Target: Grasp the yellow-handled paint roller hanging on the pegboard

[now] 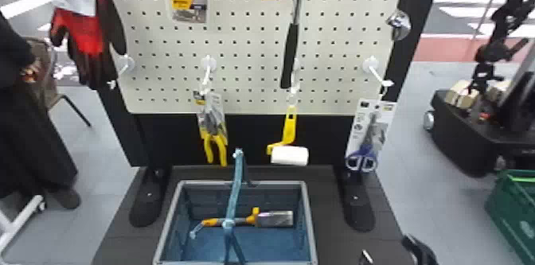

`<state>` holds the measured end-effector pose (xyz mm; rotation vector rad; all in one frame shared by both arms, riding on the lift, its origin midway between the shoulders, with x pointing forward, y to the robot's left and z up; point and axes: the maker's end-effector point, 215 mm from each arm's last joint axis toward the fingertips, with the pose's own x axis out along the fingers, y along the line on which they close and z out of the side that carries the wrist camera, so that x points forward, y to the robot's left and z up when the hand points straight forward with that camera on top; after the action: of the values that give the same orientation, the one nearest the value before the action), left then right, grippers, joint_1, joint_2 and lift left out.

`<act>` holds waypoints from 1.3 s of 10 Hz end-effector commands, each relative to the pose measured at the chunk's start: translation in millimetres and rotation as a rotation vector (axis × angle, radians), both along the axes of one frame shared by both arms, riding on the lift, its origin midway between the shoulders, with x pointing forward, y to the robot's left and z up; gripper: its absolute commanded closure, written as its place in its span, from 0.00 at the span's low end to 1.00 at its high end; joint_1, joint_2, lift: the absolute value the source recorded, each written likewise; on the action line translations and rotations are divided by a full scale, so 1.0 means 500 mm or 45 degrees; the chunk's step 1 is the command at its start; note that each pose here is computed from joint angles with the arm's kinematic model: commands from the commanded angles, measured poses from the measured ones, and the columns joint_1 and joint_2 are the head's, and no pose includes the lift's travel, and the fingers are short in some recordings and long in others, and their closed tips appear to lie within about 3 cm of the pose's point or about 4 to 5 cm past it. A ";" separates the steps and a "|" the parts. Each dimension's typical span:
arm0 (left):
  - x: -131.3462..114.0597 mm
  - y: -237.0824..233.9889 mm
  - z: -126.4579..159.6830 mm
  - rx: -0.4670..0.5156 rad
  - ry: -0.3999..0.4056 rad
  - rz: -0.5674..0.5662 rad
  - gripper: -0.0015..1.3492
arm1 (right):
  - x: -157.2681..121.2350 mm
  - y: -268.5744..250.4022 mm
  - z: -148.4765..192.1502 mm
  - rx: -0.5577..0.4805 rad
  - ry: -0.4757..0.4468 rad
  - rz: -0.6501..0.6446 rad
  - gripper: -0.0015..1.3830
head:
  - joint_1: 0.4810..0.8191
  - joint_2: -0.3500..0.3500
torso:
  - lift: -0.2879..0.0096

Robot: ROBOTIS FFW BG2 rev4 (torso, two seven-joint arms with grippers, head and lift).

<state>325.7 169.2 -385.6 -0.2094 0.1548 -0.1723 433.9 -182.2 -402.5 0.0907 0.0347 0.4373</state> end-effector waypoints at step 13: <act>0.054 -0.043 -0.028 -0.043 -0.014 -0.055 0.11 | 0.302 0.335 0.214 0.013 -0.125 0.643 0.15 | 0.20 0.50 | 0.63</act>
<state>349.9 149.7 -400.1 -0.2357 0.1503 -0.2148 581.9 -25.2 -297.1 0.0653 -0.0479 0.9202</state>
